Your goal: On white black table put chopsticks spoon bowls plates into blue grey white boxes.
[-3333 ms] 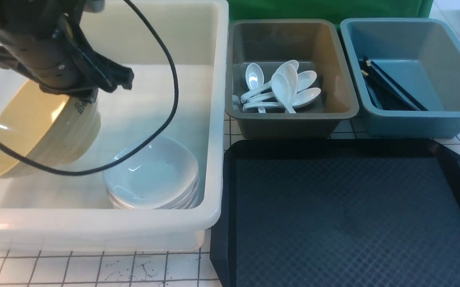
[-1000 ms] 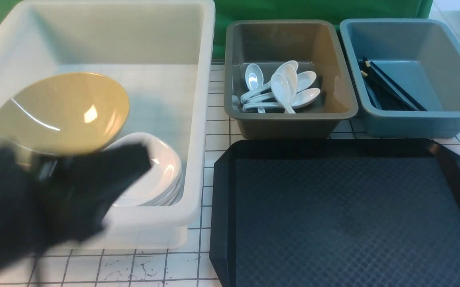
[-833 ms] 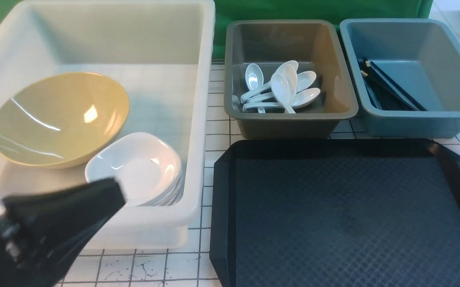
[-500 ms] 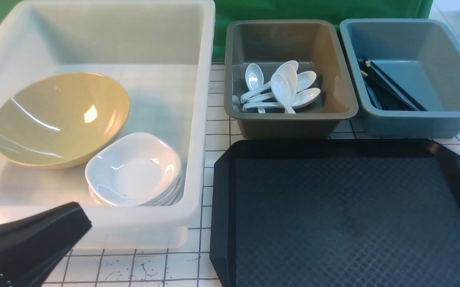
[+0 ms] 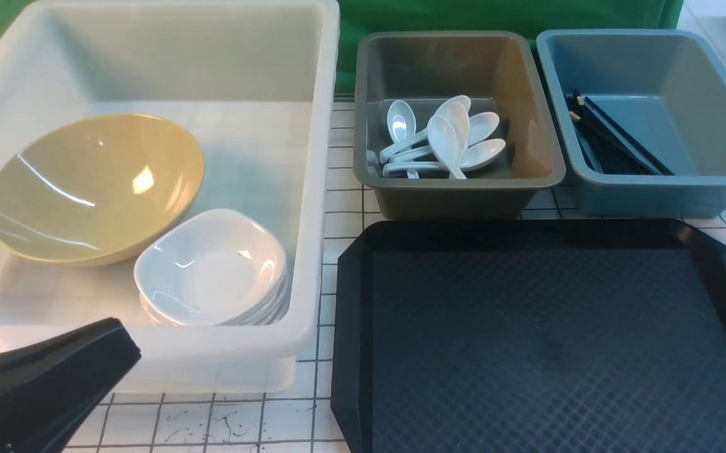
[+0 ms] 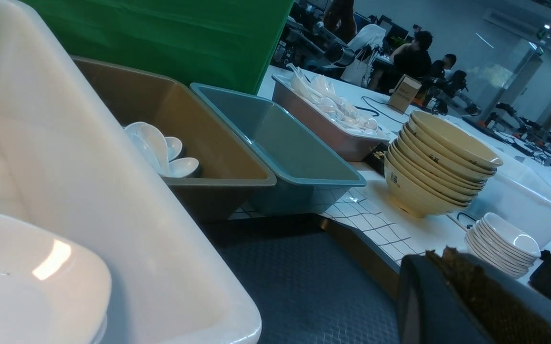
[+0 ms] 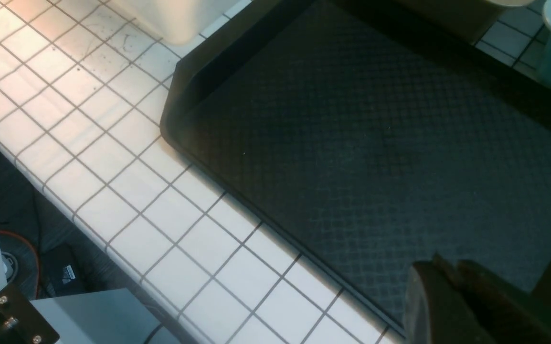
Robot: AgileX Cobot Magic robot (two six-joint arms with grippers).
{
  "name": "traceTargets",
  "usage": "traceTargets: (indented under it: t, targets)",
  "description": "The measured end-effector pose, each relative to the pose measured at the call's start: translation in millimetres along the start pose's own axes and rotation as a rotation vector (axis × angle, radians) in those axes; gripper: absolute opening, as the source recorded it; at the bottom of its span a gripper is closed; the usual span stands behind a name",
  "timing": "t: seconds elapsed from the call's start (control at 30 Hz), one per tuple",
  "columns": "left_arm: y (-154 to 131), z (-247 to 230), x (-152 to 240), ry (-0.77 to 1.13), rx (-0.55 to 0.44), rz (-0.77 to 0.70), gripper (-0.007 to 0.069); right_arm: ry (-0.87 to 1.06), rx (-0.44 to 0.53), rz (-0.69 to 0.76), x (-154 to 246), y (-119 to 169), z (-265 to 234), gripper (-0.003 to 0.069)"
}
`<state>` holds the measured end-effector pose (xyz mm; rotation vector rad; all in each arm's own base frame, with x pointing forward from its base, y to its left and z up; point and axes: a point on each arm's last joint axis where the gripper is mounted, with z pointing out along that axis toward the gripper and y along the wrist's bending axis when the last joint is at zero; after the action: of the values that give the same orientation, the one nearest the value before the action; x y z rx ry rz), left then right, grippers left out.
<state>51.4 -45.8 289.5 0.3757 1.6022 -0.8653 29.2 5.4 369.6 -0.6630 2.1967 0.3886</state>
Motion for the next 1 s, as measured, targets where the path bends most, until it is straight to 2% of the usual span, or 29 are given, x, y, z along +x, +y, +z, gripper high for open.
traceTargets:
  t: [0.13, 0.33, 0.37, 0.47, 0.63, 0.83, 1.0]
  targets:
    - [0.0, 0.0, 0.0, 0.0, 0.0, 0.0, -0.0001, -0.002, 0.02, 0.014, 0.1, -0.8, -0.2, 0.0071]
    - [0.1, 0.0, 0.2, 0.001, 0.0, 0.0, -0.0001, -0.044, 0.273, 0.024, 12.9, -9.0, 13.9, 0.0034]
    - [0.1, 0.0, 0.2, 0.001, 0.0, 0.0, -0.0001, -0.056, 0.271, -0.009, 18.3, -9.2, 20.6, 0.0028]
    - [0.1, 0.0, 0.2, 0.001, 0.0, 0.0, -0.0001, -0.166, 0.349, 0.001, 39.0, -12.3, 49.3, 0.0022]
    - [0.0, 0.1, 0.3, 0.001, 0.001, 0.001, -0.0001, -0.306, 0.458, 0.164, 94.9, -19.2, 99.6, 0.0021]
    - [0.0, 0.1, 0.3, 0.001, 0.001, 0.001, -0.0001, -0.313, 0.478, 0.185, 137.6, -23.3, 135.0, 0.0021]
    - [0.0, 0.1, 0.3, 0.001, 0.001, 0.001, -0.0001, -0.368, 0.485, 0.167, 137.8, -24.3, 137.6, 0.0021]
